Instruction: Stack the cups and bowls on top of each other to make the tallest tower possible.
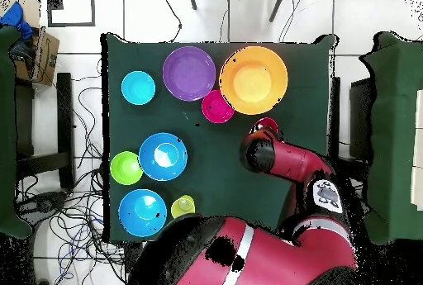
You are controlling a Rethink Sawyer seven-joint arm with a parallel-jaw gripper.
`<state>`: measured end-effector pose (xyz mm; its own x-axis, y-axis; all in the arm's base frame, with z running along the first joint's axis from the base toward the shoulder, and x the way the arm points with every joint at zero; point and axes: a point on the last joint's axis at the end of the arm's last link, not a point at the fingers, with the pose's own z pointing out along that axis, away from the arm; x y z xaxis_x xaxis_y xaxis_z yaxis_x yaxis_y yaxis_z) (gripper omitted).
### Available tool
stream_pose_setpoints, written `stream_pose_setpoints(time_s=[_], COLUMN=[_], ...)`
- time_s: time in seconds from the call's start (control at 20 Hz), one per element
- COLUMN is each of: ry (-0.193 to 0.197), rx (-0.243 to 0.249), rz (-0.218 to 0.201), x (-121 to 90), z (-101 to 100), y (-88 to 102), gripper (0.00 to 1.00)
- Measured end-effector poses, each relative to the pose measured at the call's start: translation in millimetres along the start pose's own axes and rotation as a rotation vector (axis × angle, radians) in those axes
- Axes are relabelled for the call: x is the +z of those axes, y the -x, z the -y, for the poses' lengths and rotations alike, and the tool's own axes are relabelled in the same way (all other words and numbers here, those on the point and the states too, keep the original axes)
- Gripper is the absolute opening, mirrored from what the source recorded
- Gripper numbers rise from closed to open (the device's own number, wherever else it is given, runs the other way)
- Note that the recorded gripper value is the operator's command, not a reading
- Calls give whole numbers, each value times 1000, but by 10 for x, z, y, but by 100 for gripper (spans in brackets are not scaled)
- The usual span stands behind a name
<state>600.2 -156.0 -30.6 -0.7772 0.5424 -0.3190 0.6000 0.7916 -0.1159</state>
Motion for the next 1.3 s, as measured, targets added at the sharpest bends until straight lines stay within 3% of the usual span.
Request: stream_pose_setpoints(time_s=[0.3,0.35,0.9,1.3], ry=[1,1,13,14], rx=[12,21,34,34], rz=[3,0,35,30], x=[-41,-56,-218,-230], z=[36,68,62,51], y=[73,106,310,311], gripper=[100,0,0,0])
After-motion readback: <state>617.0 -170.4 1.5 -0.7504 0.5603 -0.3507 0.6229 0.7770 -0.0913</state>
